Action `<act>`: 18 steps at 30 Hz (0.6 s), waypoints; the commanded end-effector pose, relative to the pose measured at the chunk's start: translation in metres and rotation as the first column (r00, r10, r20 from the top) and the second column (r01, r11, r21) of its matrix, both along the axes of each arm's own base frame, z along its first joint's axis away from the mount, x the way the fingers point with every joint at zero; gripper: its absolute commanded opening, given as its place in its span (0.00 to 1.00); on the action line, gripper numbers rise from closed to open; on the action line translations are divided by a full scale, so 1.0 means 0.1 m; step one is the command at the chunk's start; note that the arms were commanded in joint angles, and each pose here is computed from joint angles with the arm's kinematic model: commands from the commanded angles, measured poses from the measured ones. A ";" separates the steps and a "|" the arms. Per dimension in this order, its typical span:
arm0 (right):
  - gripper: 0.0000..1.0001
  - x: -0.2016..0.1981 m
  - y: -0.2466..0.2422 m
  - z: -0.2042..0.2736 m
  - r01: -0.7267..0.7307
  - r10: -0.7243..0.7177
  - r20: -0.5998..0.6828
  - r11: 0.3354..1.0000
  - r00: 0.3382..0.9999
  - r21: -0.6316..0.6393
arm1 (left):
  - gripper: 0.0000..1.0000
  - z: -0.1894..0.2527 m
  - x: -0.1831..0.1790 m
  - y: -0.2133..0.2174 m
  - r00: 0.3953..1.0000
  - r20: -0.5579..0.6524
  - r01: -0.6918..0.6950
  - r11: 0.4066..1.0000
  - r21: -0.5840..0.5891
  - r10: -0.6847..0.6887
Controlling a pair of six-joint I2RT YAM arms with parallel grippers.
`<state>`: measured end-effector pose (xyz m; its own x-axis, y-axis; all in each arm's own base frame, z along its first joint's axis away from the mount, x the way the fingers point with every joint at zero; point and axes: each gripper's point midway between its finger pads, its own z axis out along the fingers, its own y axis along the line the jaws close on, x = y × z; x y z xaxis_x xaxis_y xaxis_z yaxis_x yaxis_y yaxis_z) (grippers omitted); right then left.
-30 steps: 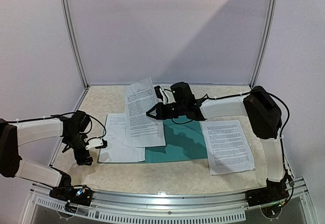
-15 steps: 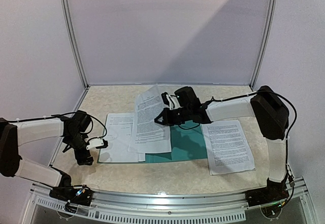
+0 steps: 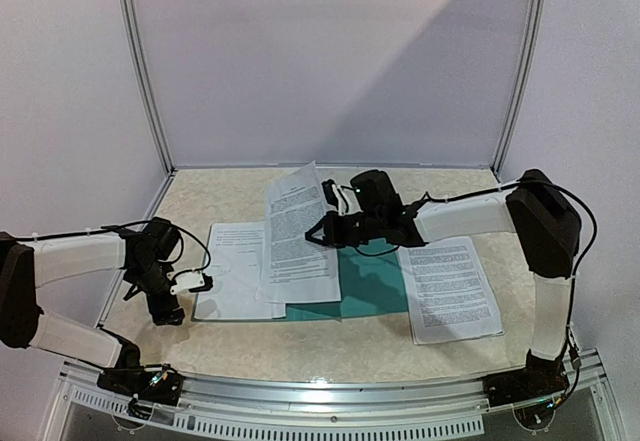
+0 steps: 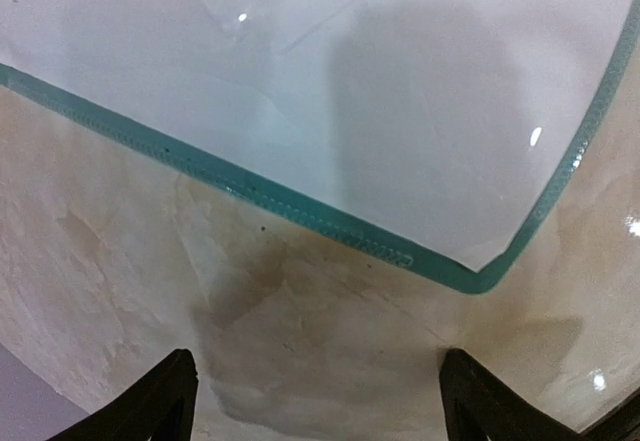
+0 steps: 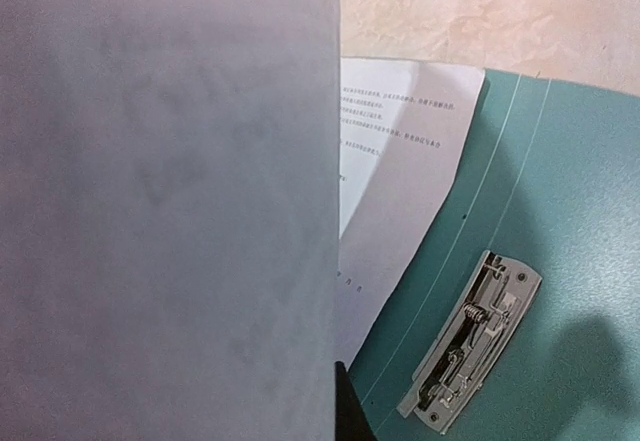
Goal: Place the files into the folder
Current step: Insert the folder to form pockets on the folder.
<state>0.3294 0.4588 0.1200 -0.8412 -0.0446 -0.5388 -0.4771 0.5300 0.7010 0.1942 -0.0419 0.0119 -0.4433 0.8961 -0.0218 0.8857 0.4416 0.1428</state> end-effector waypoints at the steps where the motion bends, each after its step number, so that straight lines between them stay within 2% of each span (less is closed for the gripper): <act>1: 0.00 -0.03 0.22 -0.19 -0.030 0.032 -0.059 0.999 0.998 0.032 | 0.86 -0.09 0.05 -0.14 1.000 0.011 0.001 0.999 -0.053 -0.001; 18: 0.00 -0.17 0.93 -0.41 0.006 0.039 -0.232 0.982 0.972 0.190 | 0.84 -0.20 0.12 -0.21 1.000 0.013 -0.004 0.999 -0.047 0.004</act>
<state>0.3118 0.5340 0.0814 -0.9278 -0.0076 -0.3729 -0.3426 0.4122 0.8442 0.1982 -0.0514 0.0092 -0.4440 0.8957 -0.0237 0.8885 0.4436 0.1173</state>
